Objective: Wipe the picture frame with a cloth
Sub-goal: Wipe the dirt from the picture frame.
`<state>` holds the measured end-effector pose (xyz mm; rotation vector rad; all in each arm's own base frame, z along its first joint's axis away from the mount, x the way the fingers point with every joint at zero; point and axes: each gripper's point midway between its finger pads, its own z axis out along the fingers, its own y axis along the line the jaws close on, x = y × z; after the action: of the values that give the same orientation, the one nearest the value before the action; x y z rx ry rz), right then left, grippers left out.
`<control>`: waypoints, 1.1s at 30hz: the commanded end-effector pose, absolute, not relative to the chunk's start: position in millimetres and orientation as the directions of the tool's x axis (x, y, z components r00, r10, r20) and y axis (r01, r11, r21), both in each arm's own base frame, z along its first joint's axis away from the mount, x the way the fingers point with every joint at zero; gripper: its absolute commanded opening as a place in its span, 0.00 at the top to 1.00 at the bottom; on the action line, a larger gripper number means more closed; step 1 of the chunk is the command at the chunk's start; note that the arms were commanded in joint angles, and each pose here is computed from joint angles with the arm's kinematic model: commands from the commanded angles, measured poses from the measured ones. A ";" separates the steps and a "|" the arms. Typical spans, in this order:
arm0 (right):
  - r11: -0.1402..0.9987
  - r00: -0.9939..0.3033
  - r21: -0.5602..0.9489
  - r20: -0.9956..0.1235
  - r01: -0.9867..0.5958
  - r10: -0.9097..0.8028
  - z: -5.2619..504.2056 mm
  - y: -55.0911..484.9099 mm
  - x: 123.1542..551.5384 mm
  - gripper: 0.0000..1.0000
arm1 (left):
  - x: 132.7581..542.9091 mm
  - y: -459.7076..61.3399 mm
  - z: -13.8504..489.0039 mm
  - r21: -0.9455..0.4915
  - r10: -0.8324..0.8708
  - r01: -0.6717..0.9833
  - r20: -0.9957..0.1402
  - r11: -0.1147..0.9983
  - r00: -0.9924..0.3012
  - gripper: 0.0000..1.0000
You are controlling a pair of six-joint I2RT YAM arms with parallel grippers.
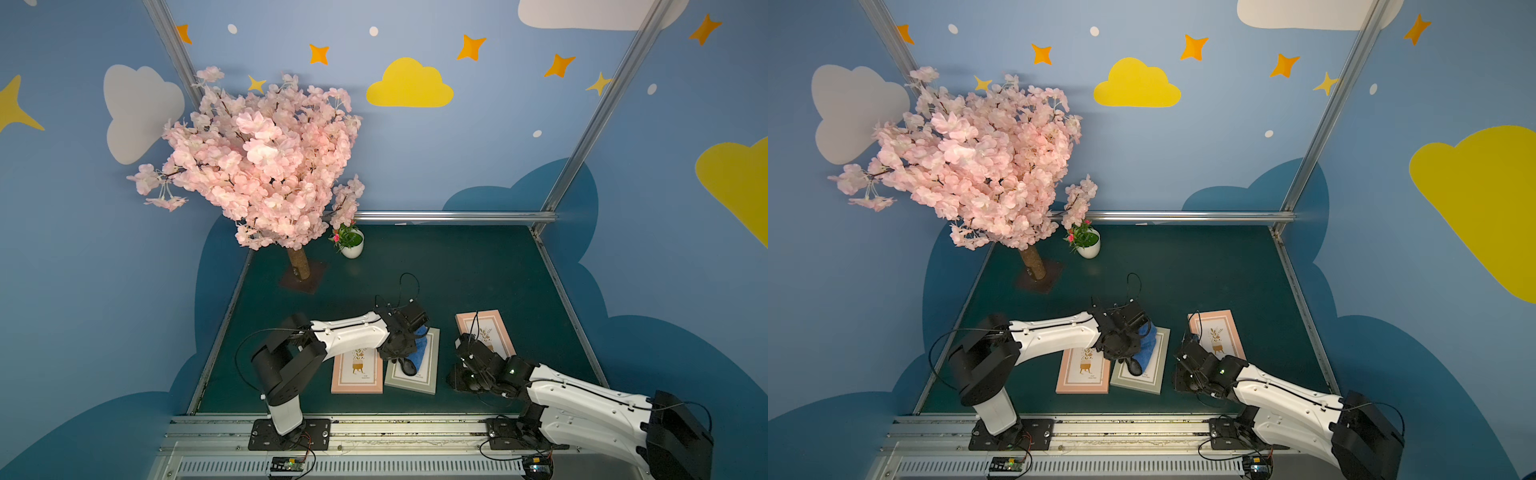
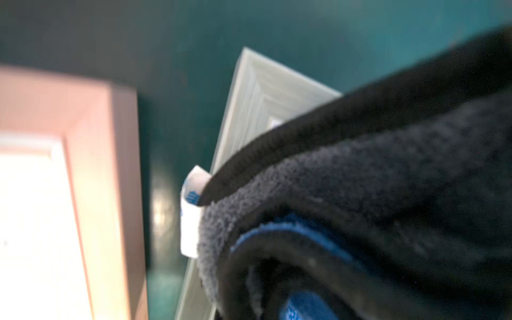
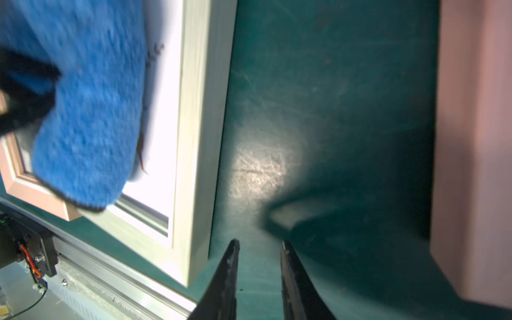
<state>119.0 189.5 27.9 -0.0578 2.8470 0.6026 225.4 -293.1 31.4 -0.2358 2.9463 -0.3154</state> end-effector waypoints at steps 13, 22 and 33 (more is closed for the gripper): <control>0.899 -0.956 0.429 -0.292 -0.093 0.041 55.4 209.7 133.0 0.69 | 204.3 -280.3 25.5 -0.201 -0.143 -0.111 -0.150 0.973 -0.978 0.97; 0.891 -0.937 0.451 -0.327 -0.043 0.120 63.0 227.5 156.6 0.64 | 181.6 -273.8 15.3 -0.175 -0.144 -0.122 -0.118 0.977 -0.983 0.97; 0.922 -0.941 0.388 -0.310 0.006 0.137 39.5 229.3 167.2 0.66 | 164.6 -280.2 18.5 -0.201 -0.140 -0.117 -0.100 0.972 -0.985 0.97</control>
<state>156.4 222.8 32.4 0.0763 2.7811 0.5442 183.8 -296.8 28.7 -0.1895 2.9371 -0.3850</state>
